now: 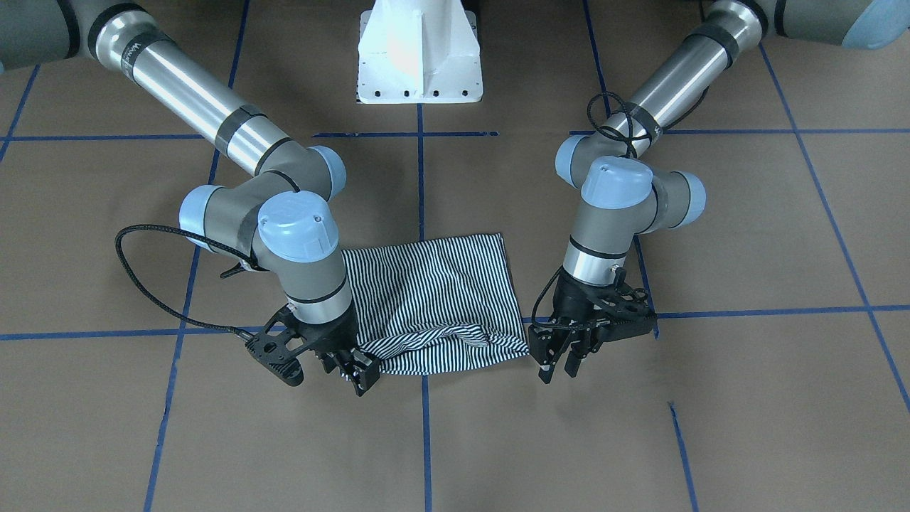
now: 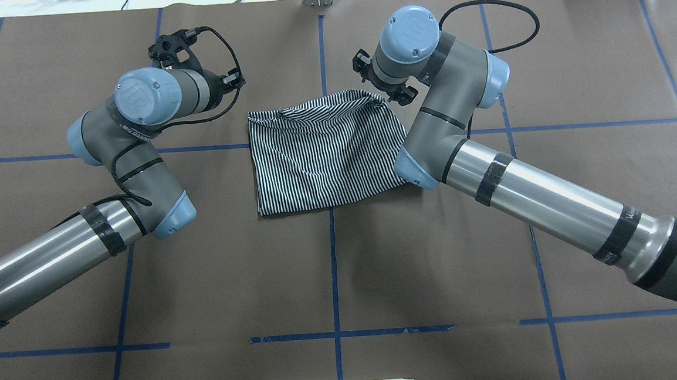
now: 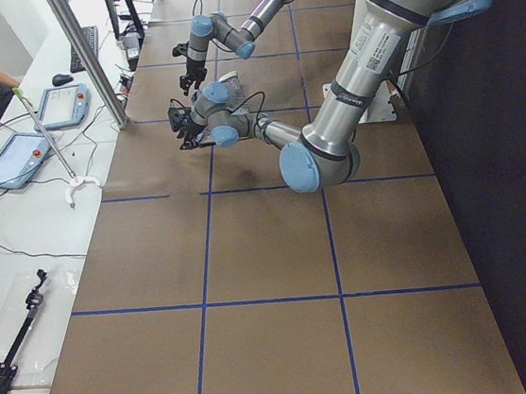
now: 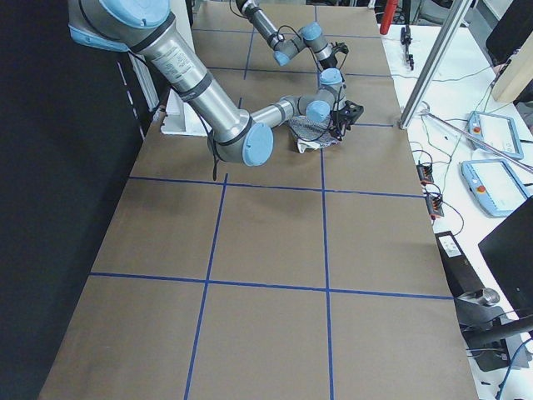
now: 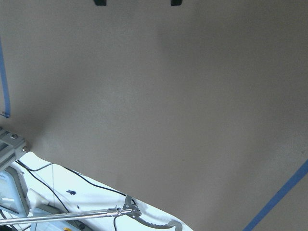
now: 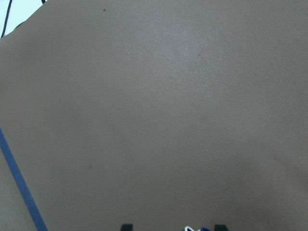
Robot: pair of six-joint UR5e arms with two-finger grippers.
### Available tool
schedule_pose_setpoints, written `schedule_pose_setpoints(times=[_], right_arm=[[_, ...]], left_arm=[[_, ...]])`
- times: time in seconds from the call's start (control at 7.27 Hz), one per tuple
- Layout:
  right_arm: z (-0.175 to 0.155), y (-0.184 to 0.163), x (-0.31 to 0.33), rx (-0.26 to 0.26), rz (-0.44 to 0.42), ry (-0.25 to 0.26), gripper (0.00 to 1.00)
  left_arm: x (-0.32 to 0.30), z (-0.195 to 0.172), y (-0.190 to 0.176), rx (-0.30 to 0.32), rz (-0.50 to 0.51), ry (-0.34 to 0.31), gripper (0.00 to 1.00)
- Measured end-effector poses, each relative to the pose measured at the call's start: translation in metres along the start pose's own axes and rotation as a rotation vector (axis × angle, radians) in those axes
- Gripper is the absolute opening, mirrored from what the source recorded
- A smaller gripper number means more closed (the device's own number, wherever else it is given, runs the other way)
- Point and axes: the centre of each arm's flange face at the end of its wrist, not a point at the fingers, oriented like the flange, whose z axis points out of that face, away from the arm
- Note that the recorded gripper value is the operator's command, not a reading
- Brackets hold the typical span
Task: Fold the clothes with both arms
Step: 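Release the shirt and raise both grippers away from it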
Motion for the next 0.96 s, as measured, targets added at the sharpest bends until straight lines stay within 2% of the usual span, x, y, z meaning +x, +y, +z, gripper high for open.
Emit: schedule_pose_setpoints(times=[0.14,0.28,0.41,0.55,0.69,0.96], right_arm=[[-0.01,-0.012,-0.004,-0.012,-0.006,-0.013,1.0],[-0.03,-0.031,-0.011,-0.048,-0.001,-0.036,1.0],[-0.053,-0.056,-0.015,-0.093,0.01,-0.059,1.0],[-0.067,-0.072,-0.013,-0.125,0.016,-0.073,1.0],[-0.073,-0.079,-0.007,-0.14,0.015,-0.077,1.0],[-0.067,-0.083,0.008,-0.147,0.001,-0.067,1.0]], left_arm=[[0.011,-0.009,0.002,-0.026,-0.002,0.029,0.0],[0.024,-0.018,0.007,-0.07,-0.005,0.056,0.0],[0.041,-0.026,0.014,-0.138,0.0,0.081,0.0],[0.063,-0.038,0.022,-0.233,0.007,0.095,0.0],[0.079,-0.049,0.029,-0.311,0.02,0.092,0.0],[0.087,-0.039,0.068,-0.384,0.073,0.042,0.0]])
